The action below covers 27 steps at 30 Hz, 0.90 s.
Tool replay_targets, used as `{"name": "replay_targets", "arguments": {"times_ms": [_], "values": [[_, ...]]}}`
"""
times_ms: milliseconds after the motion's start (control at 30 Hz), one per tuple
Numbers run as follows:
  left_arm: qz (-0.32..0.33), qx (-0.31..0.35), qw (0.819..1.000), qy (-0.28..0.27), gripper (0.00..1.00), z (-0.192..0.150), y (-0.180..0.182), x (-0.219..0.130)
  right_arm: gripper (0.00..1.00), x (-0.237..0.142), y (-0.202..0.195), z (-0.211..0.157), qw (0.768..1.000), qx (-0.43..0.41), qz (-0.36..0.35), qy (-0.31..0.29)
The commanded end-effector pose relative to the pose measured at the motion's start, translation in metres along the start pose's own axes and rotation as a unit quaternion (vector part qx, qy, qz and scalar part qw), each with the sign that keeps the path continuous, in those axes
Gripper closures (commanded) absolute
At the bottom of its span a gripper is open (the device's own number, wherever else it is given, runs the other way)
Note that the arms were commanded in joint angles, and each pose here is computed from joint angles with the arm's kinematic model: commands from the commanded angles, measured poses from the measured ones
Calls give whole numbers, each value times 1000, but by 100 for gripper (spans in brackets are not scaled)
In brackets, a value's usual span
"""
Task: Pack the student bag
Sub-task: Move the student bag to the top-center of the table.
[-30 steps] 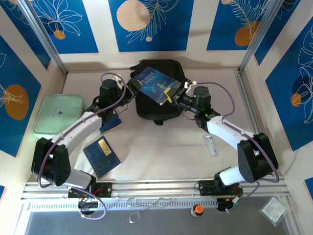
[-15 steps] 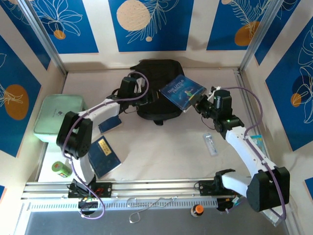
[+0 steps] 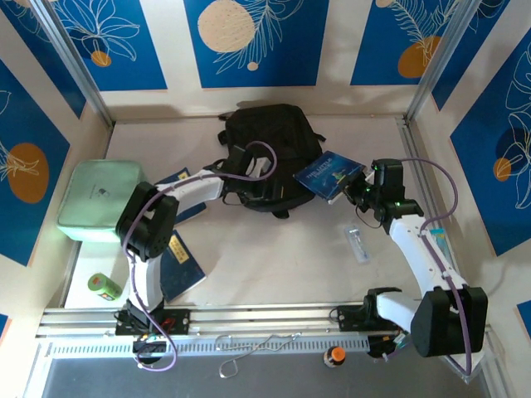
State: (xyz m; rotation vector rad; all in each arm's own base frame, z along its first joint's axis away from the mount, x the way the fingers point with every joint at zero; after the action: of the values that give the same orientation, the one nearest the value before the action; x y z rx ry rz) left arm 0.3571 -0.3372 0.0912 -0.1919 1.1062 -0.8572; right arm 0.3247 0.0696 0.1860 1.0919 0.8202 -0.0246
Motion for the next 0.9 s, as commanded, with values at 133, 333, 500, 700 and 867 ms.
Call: {"name": "replay_targets", "arguments": {"times_ms": [133,333,500,700,867], "values": [[-36,26,997,64,31,-53,-41,-1,93,-17,23,15,999,-26,37,-21],[-10,94,995,33,31,-27,-54,-20,93,-23,24,21,998,-23,41,-28],[-3,149,988,28,31,-14,-68,-17,93,-30,22,24,998,-23,39,-37],[18,224,973,52,38,-16,-79,1,93,-34,15,27,998,-16,33,-42],[27,259,963,73,52,-19,-83,12,93,-37,10,30,998,-8,32,-47]]}}
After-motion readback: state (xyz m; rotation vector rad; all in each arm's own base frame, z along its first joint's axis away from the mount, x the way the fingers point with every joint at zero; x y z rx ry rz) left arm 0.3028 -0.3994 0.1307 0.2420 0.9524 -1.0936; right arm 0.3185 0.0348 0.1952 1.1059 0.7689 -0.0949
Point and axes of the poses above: each hand's point on the last joint's axis, 136 mm out from that joint toward the fingers, its own x axis out along the fingers, its own y axis along the line the jaws close on, z = x × y, the point moved 1 cm from there along -x, back along the fingers, and after that the axes turned 9 degrees about x, right-handed, at the moved point
